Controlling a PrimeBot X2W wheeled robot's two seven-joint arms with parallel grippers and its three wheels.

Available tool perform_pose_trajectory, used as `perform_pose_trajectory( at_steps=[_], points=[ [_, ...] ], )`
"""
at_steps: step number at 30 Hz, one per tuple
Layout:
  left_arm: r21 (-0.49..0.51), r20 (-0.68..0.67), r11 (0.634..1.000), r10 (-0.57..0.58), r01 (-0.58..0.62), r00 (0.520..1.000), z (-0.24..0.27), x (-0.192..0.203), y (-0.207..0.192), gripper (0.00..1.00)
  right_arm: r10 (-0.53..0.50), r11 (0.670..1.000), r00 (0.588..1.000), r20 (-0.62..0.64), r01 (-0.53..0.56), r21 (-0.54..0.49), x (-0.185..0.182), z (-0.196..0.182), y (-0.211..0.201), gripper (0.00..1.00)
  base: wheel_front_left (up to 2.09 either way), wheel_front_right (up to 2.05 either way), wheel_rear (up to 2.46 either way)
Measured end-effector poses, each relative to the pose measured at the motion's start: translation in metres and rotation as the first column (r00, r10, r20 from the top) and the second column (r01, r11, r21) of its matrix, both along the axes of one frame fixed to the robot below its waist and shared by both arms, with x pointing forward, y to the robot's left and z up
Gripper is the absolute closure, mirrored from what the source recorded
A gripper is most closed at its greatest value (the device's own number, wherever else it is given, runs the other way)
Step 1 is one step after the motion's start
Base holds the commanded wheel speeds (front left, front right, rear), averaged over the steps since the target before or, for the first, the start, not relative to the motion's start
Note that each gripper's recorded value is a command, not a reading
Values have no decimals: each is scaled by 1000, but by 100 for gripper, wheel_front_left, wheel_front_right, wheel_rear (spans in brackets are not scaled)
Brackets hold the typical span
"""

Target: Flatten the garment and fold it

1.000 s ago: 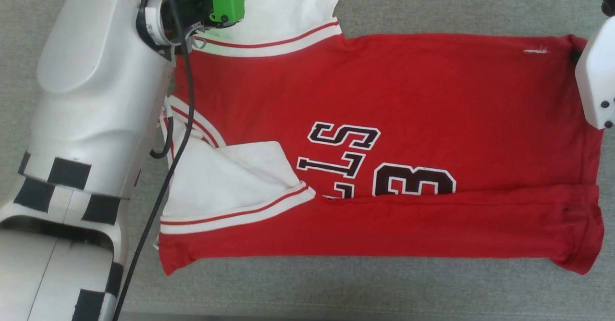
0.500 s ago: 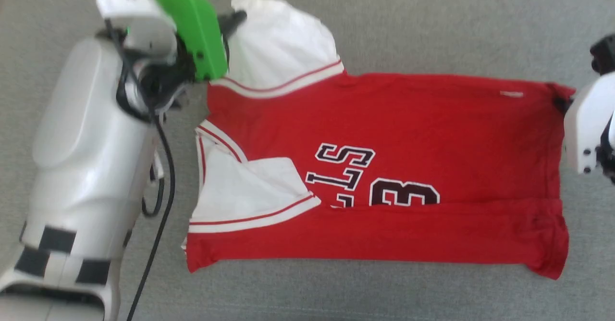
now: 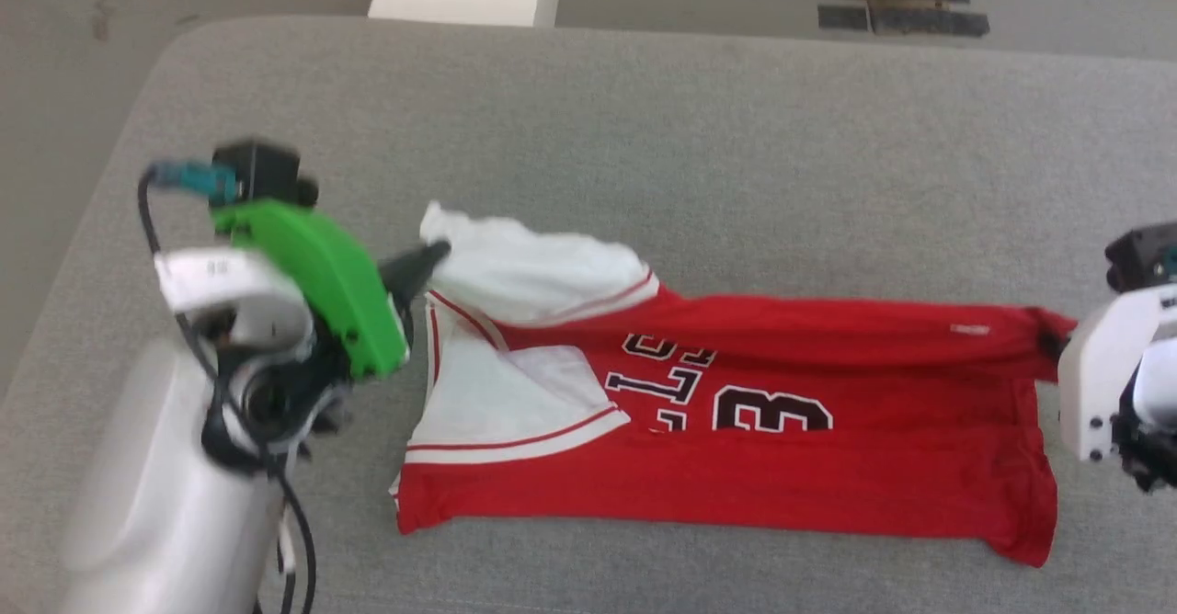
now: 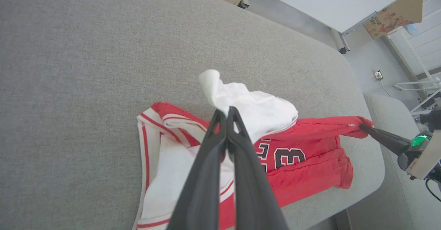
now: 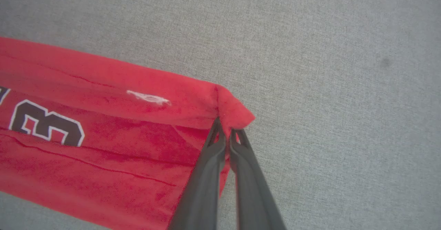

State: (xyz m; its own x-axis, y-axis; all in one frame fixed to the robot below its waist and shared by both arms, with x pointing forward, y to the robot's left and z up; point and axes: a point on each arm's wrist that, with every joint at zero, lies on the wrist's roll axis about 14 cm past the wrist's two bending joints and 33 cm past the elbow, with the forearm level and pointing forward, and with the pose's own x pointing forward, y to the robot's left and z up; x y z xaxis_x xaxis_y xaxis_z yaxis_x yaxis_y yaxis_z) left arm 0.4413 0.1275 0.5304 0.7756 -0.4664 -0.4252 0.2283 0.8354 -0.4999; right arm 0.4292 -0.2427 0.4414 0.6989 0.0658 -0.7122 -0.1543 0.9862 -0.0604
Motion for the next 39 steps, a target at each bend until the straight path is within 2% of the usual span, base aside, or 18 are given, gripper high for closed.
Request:
perform_pose_trajectory(
  at_steps=[9, 16, 20, 21, 22, 28, 34, 37, 39],
  points=[
    [-87, -185, 988, 109, -126, 977, -57, -55, 14, 100, -20, 1000, 997, -75, 22, 22, -27, -29, 1, 100, 0, 0, 0],
    [-71, -362, 978, 160, -198, 918, -112, -80, 20, 100, -35, 998, 986, -165, 42, 39, -50, -61, 4, 100, 0, 0, 0],
    [-53, -403, 971, 191, -231, 895, -128, -86, 23, 98, -39, 998, 983, -179, 48, 47, -55, -67, 6, 100, 0, 0, 0],
    [-46, -406, 971, 196, -234, 893, -131, -87, 24, 58, -39, 998, 984, -176, 49, 50, -55, -66, 7, 75, 0, 0, 0],
    [-41, -402, 970, 204, -240, 892, -131, -86, 26, 0, -39, 997, 985, -169, 48, 53, -56, -65, 7, 0, 0, 0, 0],
    [31, -342, 975, 216, -218, 914, -119, -81, 39, 0, -48, 995, 994, -98, 57, 81, -53, -44, 6, 0, 0, 0, 0],
    [86, -170, 972, 230, -218, 958, -68, -59, 56, 0, -72, 991, 997, 22, 69, 116, -49, 3, -5, 0, 0, 0, 0],
    [90, 5, 961, 263, -262, 965, -27, -43, 66, 0, -99, 987, 992, 74, 88, 136, -54, 25, -12, 0, 0, 0, 0],
    [82, 153, 947, 295, -310, 943, 2, -33, 73, 0, -121, 984, 988, 92, 107, 139, -58, 33, -19, 0, 0, 0, 0]
  ],
)
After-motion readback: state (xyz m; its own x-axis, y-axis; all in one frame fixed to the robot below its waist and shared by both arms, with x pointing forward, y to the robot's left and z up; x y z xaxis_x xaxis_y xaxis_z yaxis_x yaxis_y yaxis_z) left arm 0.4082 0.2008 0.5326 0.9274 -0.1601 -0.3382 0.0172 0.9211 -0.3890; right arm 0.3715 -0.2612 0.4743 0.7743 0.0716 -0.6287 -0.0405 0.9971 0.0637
